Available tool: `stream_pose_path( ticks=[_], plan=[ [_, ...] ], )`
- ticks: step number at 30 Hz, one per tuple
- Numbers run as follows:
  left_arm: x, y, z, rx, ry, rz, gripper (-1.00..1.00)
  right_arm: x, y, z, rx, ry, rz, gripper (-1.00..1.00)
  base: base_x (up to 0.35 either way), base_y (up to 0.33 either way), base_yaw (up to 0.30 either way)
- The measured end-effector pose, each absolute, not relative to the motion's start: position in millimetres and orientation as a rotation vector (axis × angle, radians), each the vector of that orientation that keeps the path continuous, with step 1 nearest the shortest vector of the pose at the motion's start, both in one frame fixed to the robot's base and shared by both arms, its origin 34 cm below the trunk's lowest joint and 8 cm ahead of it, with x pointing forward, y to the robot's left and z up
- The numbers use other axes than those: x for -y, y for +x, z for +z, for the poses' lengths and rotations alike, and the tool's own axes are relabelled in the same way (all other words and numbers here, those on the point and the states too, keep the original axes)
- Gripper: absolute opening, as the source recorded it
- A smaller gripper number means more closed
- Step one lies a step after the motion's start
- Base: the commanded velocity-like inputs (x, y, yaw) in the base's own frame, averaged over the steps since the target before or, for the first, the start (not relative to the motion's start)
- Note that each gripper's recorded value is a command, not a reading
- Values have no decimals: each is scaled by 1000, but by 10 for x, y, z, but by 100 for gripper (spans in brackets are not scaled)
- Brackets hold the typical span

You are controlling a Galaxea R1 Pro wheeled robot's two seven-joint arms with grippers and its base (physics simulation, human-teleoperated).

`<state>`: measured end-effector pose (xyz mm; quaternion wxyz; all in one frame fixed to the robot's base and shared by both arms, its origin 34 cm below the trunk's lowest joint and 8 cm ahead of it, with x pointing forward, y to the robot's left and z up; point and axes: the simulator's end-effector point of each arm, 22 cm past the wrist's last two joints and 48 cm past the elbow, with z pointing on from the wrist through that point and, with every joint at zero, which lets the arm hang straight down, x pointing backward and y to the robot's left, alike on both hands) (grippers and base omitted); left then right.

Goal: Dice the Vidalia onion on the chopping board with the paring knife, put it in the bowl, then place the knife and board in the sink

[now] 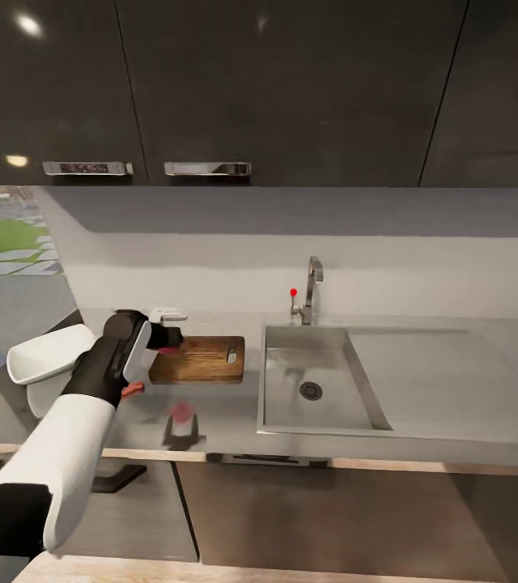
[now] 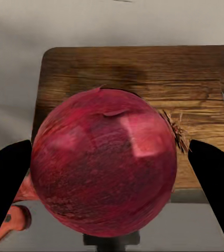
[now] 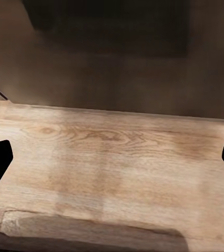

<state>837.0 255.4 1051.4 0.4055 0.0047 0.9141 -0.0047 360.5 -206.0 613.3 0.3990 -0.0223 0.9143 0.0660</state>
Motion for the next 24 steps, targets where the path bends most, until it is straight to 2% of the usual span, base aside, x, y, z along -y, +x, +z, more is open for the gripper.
stream_pose_path(
  ticks=[14,24],
  plan=[
    [-2356,8359,10389,-2331,34,-37,-100,2054,3588,6122,-2319,-56,168,100,3,-4,0],
    [-2338,8358,10394,-2330,35,-40,-100,2056,3586,6123,-2319,-56,168,100,165,-164,0]
  ],
)
